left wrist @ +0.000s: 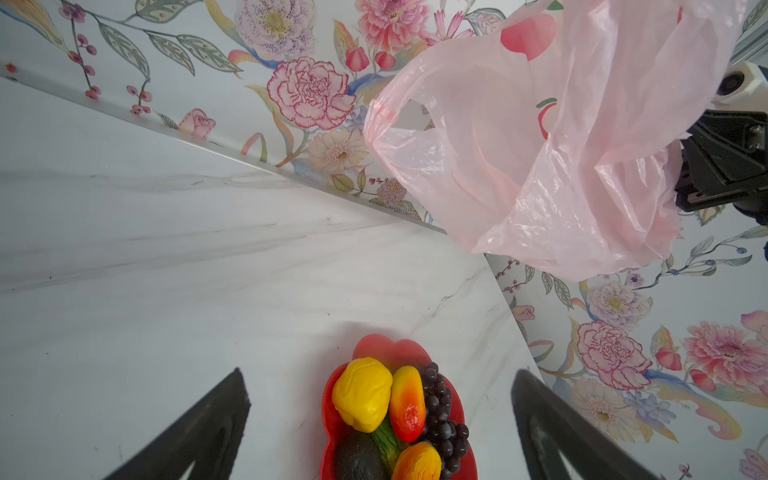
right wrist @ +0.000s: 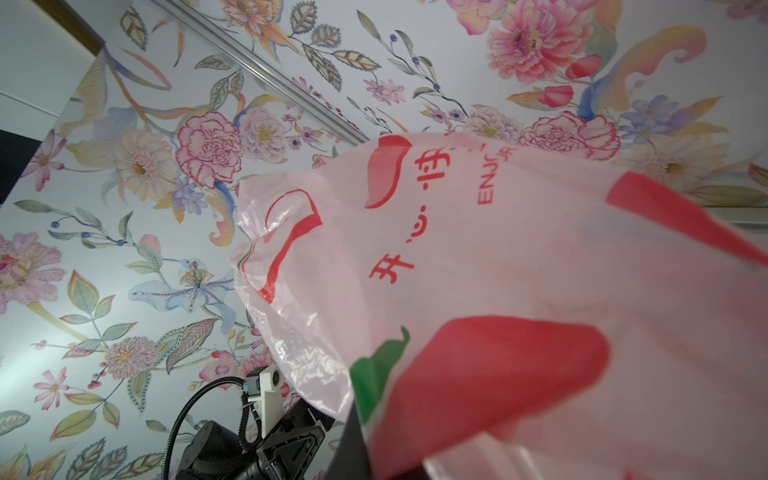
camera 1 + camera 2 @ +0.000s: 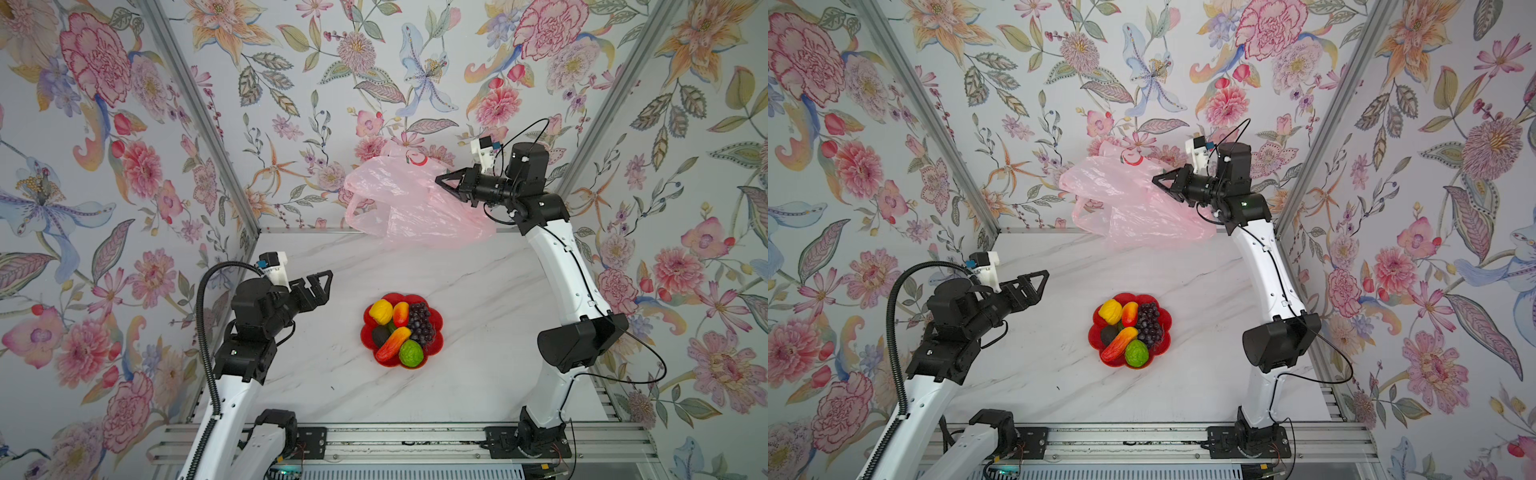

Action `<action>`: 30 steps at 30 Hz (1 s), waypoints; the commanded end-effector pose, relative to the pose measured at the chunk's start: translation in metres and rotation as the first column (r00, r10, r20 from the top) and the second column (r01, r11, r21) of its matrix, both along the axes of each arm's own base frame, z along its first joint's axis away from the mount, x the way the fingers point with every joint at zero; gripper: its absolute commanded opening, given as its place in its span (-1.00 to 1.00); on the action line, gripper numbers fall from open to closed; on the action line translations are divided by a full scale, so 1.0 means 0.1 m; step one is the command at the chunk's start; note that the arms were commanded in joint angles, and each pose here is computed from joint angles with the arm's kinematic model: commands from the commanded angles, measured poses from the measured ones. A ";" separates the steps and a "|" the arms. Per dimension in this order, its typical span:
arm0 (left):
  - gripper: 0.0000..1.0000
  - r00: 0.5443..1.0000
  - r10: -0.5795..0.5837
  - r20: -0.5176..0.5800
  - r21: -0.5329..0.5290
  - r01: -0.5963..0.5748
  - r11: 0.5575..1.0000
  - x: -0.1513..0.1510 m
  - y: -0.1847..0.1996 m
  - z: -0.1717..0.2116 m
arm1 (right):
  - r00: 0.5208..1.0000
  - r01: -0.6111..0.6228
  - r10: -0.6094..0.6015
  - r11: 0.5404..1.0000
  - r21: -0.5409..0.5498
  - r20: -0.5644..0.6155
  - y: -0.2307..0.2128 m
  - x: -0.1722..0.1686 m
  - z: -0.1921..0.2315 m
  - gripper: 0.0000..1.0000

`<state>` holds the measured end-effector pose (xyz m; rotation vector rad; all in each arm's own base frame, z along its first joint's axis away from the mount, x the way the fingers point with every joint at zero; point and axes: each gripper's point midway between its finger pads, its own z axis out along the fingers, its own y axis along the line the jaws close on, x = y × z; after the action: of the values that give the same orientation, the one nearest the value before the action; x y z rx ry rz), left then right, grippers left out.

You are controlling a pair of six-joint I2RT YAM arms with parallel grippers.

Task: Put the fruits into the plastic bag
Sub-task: 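Lift the pink bag upward with the right gripper, then raise the left gripper to the bag's other edge while the right holds it up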

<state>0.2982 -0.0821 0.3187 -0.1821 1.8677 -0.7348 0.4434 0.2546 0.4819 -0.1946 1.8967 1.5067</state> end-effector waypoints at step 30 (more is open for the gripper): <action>0.99 0.780 -0.347 0.521 -0.186 0.501 0.846 0.02 -0.69 1.95 | 0.938 -0.279 0.229 0.944 0.177 0.259 -0.23 -1.38 1.56 -1.00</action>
<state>0.3081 -0.1434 0.4949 0.1560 1.3630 -1.2572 0.3352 0.2322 0.6267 -0.4203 1.5938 1.7673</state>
